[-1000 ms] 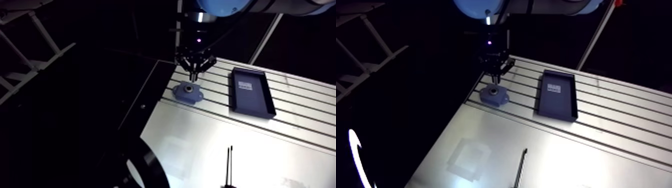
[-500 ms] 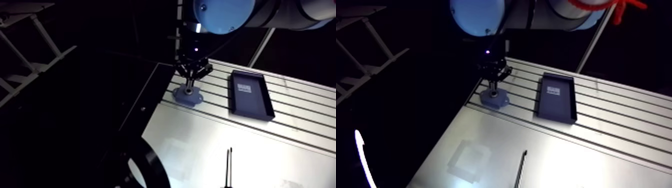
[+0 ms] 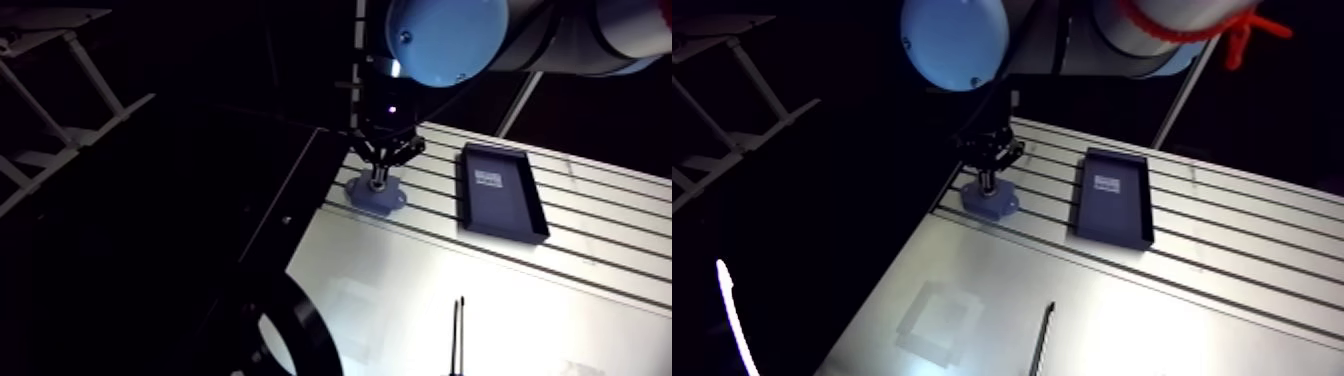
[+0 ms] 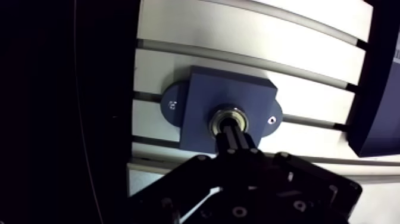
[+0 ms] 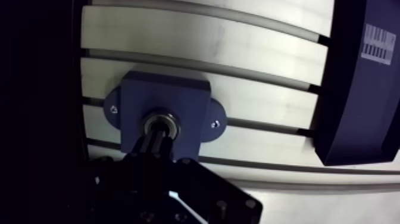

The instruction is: Pick up the bearing and press it into the housing until flush.

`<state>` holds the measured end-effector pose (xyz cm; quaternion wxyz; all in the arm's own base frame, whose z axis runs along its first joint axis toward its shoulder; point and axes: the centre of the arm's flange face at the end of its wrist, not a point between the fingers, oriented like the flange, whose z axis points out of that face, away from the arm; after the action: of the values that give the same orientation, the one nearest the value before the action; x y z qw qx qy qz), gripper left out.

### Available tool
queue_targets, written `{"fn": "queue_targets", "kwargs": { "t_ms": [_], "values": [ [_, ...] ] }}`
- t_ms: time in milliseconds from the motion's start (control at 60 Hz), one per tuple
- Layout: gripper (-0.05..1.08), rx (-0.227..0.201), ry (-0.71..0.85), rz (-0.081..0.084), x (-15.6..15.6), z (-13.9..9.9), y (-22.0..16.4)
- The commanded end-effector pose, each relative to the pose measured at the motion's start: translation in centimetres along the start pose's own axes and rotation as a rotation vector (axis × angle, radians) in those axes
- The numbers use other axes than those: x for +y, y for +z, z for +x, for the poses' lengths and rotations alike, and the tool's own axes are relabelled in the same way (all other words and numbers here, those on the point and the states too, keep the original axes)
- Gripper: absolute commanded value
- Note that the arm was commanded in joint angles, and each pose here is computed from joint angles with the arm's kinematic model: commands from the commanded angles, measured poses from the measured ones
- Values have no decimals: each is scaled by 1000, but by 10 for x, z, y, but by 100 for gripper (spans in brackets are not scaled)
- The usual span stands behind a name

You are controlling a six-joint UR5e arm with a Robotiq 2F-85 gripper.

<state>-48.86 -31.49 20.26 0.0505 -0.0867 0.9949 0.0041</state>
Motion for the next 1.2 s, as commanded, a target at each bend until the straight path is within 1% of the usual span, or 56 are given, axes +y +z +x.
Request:
{"fn": "queue_targets", "kwargs": {
  "t_ms": [17,983,1117,1200],
  "values": [
    [108,6,-3,1,-1,0,3],
    [108,-1,-12,2,-1,-2,10],
    [108,10,-18,3,-1,-2,10],
    [108,26,-23,5,-1,-2,10]
  ]
}}
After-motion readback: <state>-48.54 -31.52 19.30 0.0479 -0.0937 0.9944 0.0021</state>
